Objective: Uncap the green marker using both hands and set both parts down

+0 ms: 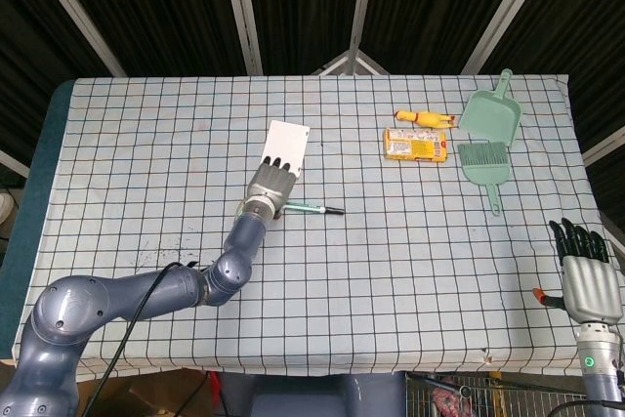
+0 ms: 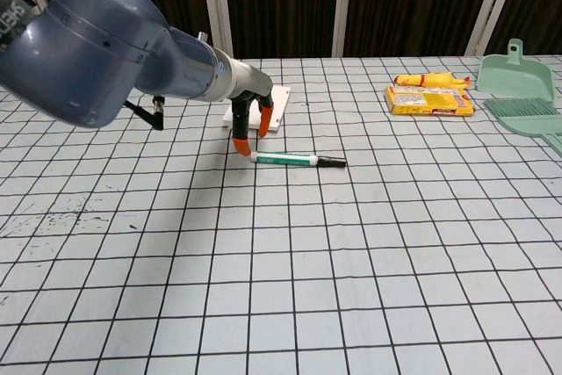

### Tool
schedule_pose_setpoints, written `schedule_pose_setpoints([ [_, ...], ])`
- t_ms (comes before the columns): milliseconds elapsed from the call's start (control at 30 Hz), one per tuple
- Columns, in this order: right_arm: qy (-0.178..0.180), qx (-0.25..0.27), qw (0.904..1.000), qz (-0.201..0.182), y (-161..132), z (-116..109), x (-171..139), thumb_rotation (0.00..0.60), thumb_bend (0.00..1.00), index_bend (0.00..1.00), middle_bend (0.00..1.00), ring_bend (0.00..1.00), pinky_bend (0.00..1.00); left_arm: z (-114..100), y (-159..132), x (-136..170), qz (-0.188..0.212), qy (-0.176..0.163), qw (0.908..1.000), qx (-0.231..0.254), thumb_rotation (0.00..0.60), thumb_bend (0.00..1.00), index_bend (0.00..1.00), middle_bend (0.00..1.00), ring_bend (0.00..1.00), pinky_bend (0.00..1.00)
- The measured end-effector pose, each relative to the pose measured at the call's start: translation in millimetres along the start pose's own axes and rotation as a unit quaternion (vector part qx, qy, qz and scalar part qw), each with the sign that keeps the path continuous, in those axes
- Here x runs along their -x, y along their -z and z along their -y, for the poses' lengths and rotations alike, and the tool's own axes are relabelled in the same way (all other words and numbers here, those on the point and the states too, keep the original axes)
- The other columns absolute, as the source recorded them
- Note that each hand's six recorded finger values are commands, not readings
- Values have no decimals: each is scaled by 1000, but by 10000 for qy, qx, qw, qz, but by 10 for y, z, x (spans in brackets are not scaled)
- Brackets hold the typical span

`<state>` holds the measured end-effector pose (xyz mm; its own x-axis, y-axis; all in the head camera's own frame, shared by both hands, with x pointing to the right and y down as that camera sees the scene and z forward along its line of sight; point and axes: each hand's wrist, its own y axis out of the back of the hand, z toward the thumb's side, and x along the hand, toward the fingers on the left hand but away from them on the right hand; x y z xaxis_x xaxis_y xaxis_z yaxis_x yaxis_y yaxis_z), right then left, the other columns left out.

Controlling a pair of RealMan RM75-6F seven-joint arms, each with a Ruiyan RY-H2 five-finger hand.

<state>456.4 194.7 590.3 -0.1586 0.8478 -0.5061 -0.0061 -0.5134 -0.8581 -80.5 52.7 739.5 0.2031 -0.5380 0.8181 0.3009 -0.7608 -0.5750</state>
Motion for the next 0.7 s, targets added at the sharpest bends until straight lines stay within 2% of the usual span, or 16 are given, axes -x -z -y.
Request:
schedule_pose_setpoints([
  [300,0,66,10000,-6,23,-15,-12,600,49,0,0,0,0,66,-203,29,264,-329,9991,85,600,379,396,91,0,0],
  [700,-32,120,9999,10,49,-12,-12,600,48,0,0,0,0,172,-235,-71,150,-742,9971,121,600,386,418,113,0,0],
])
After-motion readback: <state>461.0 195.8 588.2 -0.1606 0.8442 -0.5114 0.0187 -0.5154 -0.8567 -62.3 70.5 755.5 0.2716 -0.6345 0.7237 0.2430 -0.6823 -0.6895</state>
